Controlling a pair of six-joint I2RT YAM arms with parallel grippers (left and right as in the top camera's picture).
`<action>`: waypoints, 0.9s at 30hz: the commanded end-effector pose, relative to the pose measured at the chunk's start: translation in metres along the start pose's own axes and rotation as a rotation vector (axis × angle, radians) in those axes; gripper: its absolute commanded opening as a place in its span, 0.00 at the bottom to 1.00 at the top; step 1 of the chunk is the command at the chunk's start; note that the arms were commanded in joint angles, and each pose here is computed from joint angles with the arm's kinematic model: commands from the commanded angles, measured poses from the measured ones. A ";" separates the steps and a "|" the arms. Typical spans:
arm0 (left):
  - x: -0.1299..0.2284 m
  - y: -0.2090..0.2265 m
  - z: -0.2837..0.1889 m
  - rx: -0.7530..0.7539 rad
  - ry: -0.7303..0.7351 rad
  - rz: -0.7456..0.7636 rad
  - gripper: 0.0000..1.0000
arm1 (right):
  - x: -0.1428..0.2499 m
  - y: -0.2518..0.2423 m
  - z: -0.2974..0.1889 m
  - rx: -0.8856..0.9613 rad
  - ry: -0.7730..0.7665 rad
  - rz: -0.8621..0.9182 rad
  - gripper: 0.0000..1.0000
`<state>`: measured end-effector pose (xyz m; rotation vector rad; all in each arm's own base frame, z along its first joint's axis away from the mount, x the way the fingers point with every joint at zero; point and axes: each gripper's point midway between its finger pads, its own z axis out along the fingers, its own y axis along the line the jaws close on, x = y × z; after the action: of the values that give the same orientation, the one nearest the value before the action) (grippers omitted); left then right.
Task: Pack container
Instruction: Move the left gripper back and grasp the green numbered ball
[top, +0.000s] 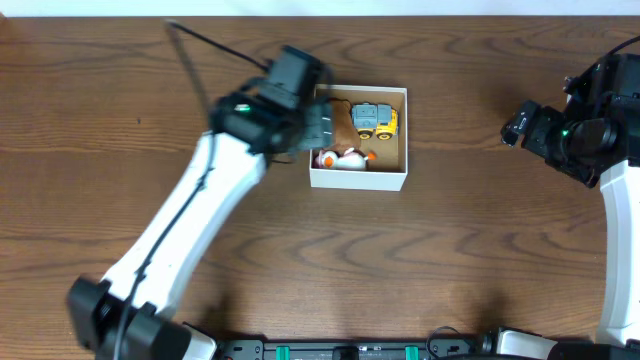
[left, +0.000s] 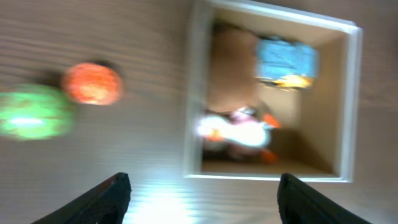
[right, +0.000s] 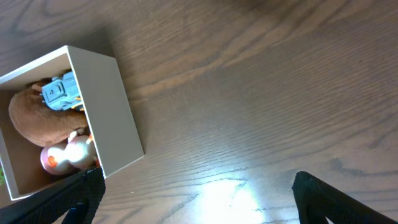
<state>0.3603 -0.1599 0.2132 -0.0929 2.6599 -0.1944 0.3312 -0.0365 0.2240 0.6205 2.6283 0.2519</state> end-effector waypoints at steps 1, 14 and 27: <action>-0.009 0.068 0.007 -0.229 0.012 0.064 0.77 | 0.001 -0.004 0.002 0.012 0.007 0.014 0.99; 0.030 0.161 0.103 -0.240 0.384 -0.029 0.78 | 0.001 -0.004 0.002 0.012 0.007 0.013 0.99; 0.050 0.173 0.153 -0.187 0.501 0.049 0.77 | 0.001 -0.004 0.002 0.013 0.008 0.014 0.99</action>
<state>0.3817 -0.0105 0.0339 -0.1199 3.1578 0.0843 0.3306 -0.0365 0.2237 0.6215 2.6309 0.2514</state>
